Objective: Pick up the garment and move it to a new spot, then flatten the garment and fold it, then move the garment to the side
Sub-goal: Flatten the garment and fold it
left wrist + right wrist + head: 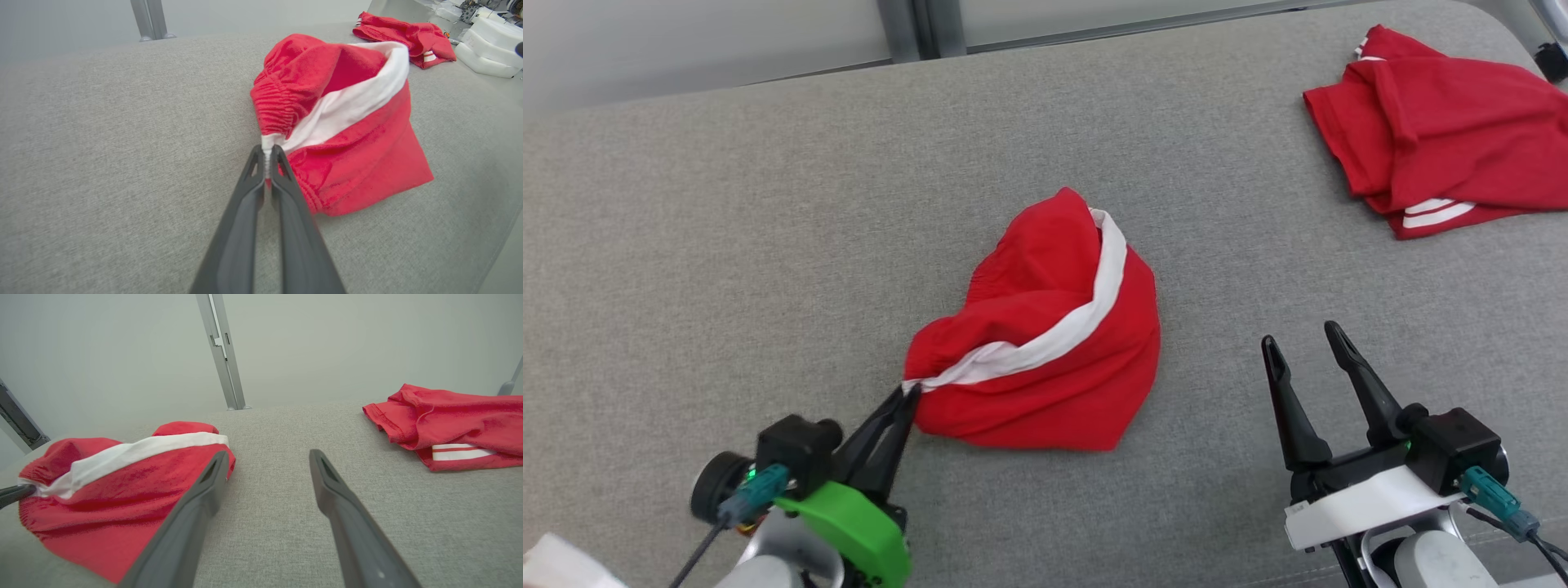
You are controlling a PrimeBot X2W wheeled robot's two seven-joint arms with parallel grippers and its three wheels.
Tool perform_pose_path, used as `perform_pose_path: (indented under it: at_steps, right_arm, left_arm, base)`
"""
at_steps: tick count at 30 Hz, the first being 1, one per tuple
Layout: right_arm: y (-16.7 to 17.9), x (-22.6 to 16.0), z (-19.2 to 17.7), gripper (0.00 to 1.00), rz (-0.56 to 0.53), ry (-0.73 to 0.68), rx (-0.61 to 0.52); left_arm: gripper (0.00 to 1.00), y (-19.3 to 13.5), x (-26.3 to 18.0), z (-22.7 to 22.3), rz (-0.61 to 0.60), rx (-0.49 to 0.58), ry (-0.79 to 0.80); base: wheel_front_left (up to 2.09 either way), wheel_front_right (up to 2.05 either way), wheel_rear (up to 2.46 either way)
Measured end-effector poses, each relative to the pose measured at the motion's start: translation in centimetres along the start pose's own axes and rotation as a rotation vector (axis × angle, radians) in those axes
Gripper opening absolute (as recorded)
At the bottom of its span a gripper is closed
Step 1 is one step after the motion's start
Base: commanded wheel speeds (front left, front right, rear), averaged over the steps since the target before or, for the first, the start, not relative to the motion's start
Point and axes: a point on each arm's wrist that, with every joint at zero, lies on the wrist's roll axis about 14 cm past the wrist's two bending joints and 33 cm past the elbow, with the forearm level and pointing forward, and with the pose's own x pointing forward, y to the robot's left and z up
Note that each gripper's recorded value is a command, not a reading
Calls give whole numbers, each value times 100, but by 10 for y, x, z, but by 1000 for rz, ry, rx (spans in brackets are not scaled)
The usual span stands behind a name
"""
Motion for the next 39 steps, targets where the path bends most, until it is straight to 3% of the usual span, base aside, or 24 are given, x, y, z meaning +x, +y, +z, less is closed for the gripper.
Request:
perform_pose_path:
  at_steps: [3,12,16,22,33,39]
  right_arm:
    - [6,0,-6,100,27,20,5]
    - [25,15,-18,100,143,63,30]
    - [38,26,-33,100,171,116,199]
    - [51,66,-37,100,283,220,356]
    - [73,112,-60,100,391,678,637]
    - [78,120,-76,100,400,821,730]
  left_arm:
    - [0,27,-21,-2,101,-41,11]
    - [0,100,-70,-12,364,0,48]
    - [0,109,-75,-18,400,-27,57]
    - [0,117,-69,-28,407,-41,81]
    - [0,120,-58,-34,399,-31,93]
    - [0,123,-54,-38,398,-32,101]
  base:
    - [0,0,0]
    - [0,0,0]
    - [0,0,0]
    - [0,0,0]
    - [0,0,0]
    - [0,0,0]
